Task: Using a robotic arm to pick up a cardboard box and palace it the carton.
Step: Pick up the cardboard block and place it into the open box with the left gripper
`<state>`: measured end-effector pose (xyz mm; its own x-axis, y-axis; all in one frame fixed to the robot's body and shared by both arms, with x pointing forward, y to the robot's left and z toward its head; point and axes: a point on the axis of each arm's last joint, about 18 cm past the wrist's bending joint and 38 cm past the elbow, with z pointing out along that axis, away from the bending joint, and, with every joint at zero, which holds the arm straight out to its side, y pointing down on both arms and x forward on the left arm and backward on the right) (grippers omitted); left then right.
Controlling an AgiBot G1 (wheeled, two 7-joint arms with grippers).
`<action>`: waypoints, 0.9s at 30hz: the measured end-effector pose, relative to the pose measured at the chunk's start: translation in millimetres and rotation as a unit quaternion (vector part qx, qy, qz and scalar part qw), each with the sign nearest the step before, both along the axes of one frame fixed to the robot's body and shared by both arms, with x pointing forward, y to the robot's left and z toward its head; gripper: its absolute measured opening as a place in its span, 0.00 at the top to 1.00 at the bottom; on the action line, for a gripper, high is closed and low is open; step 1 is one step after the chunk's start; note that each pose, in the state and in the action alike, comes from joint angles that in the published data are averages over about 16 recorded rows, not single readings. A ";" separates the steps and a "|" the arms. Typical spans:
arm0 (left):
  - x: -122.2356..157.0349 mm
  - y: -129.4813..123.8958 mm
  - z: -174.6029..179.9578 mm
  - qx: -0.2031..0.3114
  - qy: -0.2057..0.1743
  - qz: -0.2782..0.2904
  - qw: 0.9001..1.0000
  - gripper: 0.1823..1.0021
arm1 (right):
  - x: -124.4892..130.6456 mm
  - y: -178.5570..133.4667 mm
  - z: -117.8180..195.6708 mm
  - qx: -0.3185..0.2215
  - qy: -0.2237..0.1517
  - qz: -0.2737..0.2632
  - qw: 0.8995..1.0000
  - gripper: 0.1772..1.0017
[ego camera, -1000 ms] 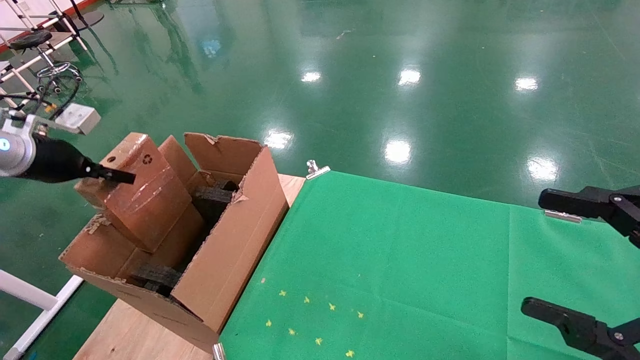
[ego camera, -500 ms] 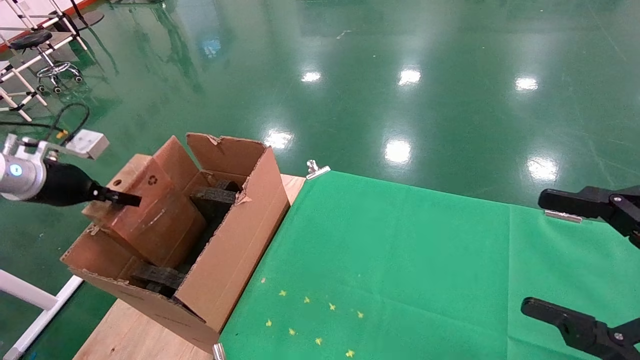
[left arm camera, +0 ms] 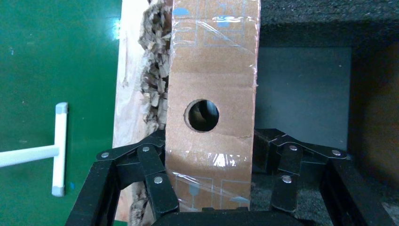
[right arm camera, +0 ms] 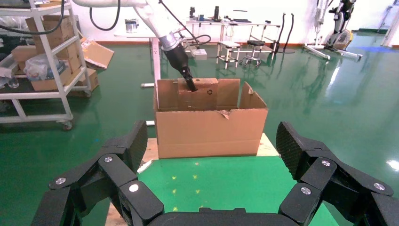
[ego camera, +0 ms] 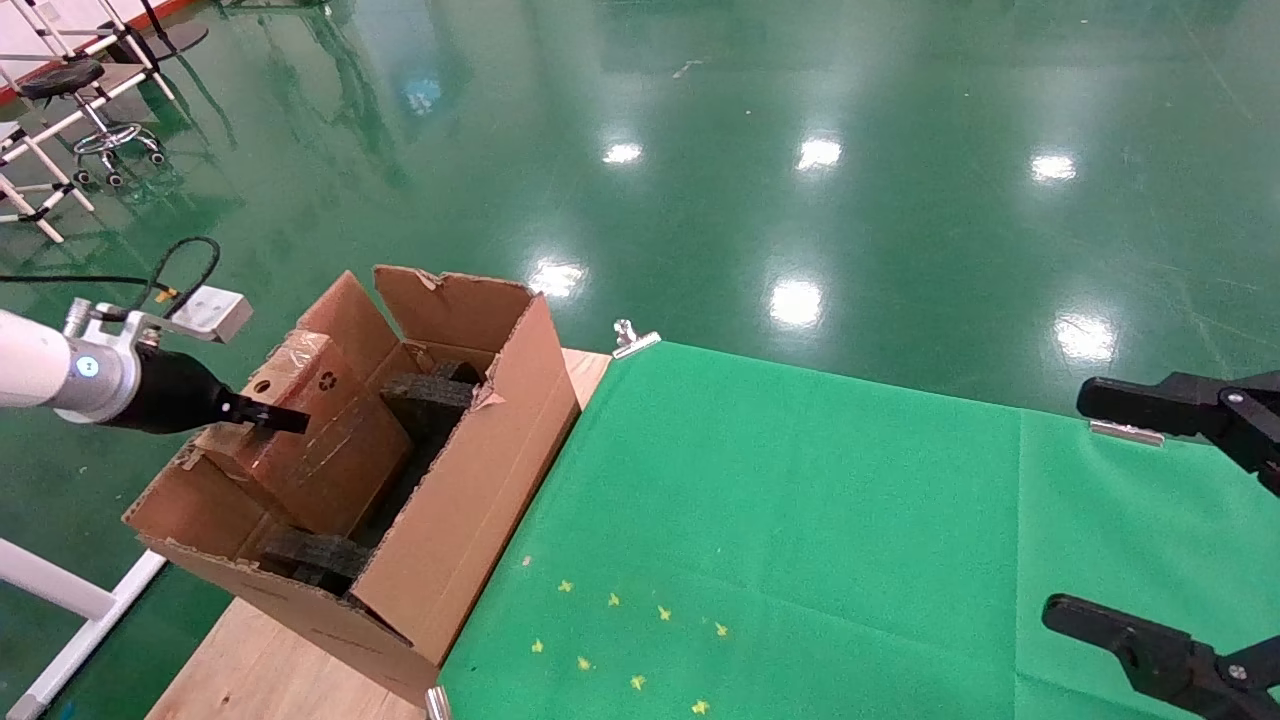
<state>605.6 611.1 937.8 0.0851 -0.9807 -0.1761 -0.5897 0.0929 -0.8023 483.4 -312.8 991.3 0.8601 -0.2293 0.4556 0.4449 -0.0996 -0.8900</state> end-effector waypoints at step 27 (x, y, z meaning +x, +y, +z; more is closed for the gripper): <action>24.6 -12.8 -50.9 -0.010 0.002 0.020 1.000 0.93 | 0.0 0.0 0.0 0.000 0.000 0.000 1.000 0.00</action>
